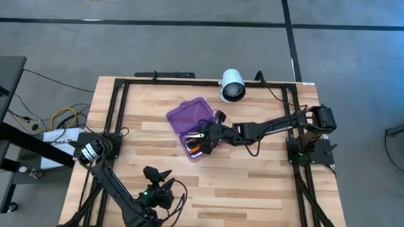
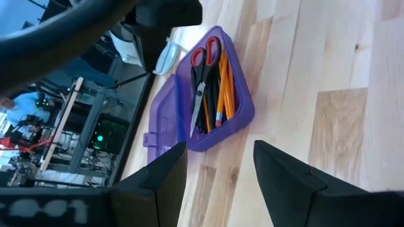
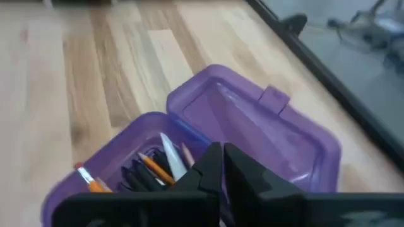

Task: Pick & place school supplies into a supply box
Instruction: Close the purple supply box

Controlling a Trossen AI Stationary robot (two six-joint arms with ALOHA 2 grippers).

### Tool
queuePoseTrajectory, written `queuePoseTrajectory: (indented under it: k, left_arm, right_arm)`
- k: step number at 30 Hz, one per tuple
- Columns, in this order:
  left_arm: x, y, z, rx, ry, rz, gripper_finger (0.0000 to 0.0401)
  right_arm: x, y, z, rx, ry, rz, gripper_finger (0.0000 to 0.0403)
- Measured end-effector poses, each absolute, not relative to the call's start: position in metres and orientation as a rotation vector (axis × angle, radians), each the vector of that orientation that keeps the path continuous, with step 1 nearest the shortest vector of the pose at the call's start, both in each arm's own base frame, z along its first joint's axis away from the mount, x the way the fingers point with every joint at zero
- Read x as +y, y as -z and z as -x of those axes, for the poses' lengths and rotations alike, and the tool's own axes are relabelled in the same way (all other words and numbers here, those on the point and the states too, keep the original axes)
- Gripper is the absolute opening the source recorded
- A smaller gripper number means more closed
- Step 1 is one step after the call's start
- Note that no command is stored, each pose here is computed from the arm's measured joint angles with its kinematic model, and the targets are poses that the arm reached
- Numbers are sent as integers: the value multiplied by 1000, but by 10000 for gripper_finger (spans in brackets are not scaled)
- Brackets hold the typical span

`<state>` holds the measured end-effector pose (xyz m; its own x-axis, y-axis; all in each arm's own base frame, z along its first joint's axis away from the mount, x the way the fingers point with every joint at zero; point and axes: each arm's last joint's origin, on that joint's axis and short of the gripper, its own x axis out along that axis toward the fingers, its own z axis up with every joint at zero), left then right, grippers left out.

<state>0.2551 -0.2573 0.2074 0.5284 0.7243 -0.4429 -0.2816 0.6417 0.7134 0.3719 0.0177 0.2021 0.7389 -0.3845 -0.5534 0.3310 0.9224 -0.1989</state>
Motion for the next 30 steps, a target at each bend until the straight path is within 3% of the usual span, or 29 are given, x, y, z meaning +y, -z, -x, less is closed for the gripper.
queuePoseTrajectory:
  k: [18,30]
  left_arm:
    - [-249,-209,-264,757,-693,-601,176]
    - [-249,-208,-264,764,-696,-587,176]
  right_arm:
    - [34,-196,-366,633,471,-63,0]
    - [39,-144,-386,707,347,-110,0]
